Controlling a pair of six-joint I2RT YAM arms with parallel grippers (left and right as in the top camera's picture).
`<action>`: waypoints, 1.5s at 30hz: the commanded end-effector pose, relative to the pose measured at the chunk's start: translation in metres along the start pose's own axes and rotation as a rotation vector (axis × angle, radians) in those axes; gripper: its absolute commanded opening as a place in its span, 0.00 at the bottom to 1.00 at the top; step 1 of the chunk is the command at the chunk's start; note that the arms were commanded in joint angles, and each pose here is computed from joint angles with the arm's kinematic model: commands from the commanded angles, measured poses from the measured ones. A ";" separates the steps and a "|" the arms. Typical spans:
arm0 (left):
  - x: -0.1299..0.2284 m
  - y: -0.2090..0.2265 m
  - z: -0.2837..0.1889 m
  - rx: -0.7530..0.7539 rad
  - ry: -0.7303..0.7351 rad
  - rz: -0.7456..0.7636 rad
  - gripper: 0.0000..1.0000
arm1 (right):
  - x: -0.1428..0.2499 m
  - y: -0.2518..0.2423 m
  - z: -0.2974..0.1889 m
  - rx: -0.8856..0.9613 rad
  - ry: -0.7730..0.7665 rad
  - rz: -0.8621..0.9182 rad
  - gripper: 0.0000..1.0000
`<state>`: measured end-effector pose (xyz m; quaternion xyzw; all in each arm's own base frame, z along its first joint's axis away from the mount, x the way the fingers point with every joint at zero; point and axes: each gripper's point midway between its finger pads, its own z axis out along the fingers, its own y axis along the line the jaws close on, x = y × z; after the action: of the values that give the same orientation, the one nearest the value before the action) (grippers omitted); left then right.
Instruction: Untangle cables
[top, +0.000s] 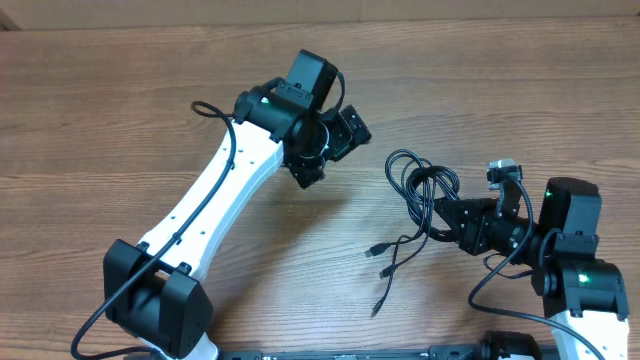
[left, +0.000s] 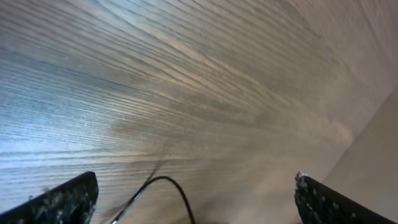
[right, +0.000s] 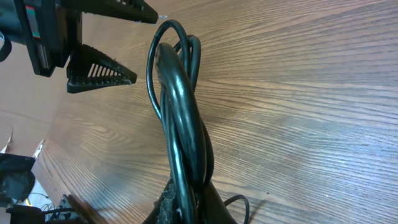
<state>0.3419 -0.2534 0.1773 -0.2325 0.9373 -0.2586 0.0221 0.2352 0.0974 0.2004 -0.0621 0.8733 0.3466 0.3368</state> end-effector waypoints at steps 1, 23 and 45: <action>0.010 -0.014 -0.012 0.063 0.020 0.293 0.99 | -0.005 0.005 -0.003 -0.015 -0.020 -0.022 0.04; 0.053 -0.051 -0.001 0.173 0.024 0.928 1.00 | -0.005 0.006 -0.003 -0.016 -0.019 -0.021 0.04; 0.062 -0.053 0.007 0.120 -0.007 0.961 1.00 | -0.005 0.007 -0.003 -0.025 -0.019 -0.020 0.04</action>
<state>0.3148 -0.3172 0.1871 0.2037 0.9340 -0.2570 0.1417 0.2347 0.0973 0.1999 -0.0612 0.8738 0.3466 0.3356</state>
